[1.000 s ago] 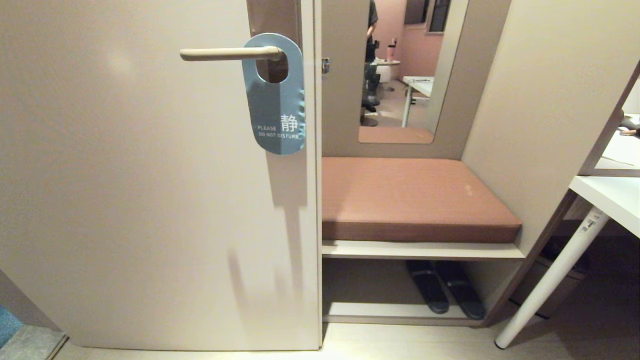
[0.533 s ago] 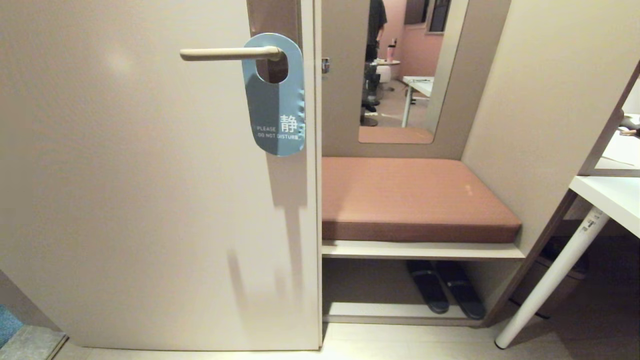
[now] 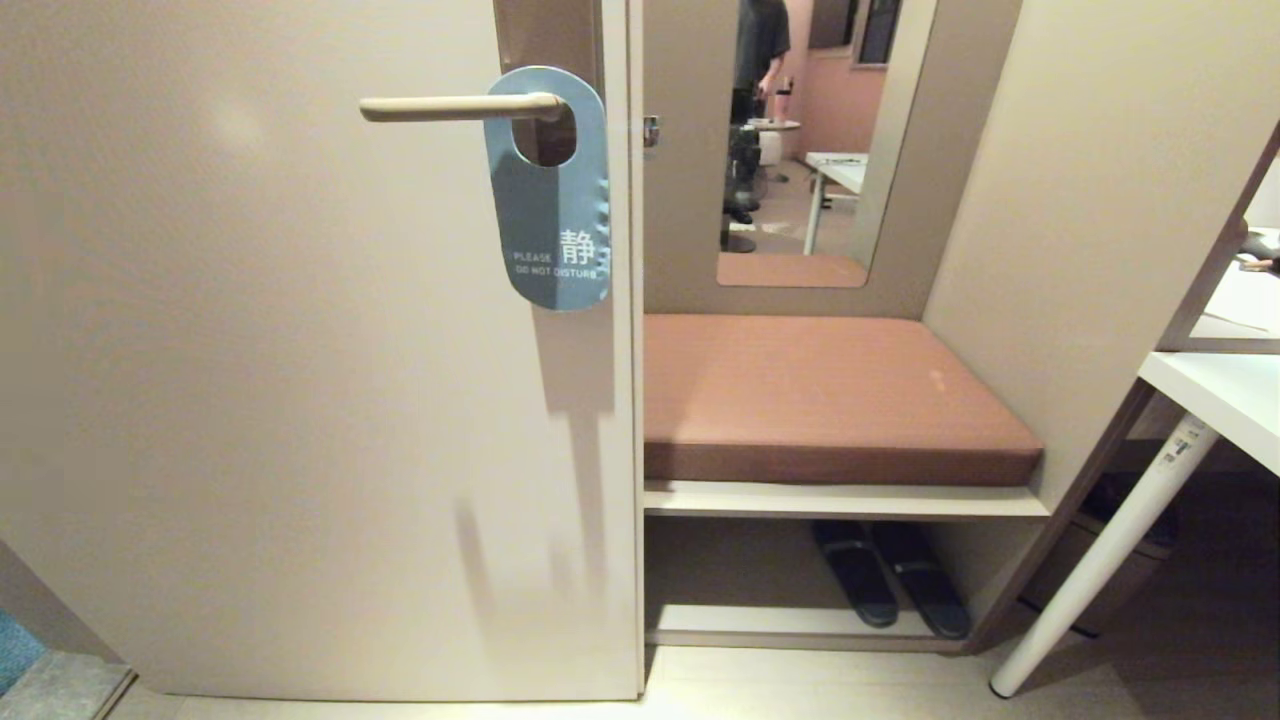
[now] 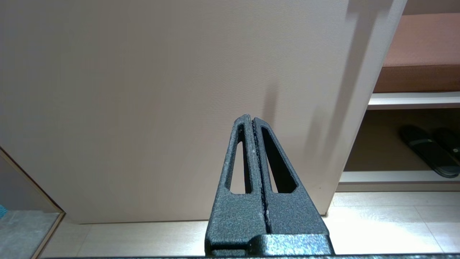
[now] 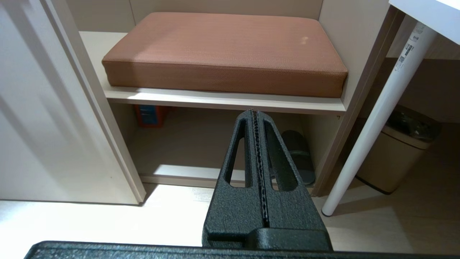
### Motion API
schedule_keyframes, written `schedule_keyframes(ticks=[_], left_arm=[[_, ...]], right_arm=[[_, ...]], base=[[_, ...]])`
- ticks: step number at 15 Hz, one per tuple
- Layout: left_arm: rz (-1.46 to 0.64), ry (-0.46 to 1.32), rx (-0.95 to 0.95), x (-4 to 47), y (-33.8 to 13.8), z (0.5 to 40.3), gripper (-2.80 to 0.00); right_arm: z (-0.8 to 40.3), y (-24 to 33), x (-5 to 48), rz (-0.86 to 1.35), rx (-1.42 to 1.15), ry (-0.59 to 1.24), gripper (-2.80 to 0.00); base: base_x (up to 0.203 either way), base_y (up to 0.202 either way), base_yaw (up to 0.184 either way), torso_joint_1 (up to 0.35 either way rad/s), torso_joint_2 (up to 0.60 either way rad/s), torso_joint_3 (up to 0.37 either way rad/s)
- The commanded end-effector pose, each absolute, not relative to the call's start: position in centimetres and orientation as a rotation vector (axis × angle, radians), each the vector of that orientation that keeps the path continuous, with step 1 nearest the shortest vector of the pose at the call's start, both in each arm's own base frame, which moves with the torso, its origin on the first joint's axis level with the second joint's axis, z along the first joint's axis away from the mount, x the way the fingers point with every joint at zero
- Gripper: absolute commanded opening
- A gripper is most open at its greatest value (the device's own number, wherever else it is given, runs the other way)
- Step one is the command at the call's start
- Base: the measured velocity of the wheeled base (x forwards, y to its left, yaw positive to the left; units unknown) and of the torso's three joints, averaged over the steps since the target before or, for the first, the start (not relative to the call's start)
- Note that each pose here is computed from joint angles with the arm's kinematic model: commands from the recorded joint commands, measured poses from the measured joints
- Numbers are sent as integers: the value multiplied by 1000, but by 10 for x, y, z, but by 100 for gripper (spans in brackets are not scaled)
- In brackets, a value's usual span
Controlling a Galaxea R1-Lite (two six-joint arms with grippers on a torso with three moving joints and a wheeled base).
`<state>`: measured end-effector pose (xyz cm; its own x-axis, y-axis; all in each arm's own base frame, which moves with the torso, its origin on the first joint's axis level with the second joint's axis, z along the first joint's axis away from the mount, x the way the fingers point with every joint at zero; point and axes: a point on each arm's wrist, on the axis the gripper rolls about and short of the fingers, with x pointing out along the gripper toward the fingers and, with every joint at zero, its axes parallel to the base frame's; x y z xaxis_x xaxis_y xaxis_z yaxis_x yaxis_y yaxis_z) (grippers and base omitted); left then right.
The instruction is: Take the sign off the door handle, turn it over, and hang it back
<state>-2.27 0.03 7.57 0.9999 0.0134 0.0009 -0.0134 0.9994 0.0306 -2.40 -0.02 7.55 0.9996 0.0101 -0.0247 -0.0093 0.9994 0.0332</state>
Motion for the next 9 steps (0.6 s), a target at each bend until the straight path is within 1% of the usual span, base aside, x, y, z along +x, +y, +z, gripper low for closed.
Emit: schedule_keyframes(ticks=[1, 9], left_arm=[[14, -1, 31, -23, 0, 76, -280], [14, 0, 31, -23, 0, 76, -280]], right_arm=[[75, 0, -24, 10, 34, 26, -280], [75, 0, -24, 10, 34, 26, -280]], base=[[0, 0, 0, 0, 0, 0], [0, 0, 0, 0, 0, 0]])
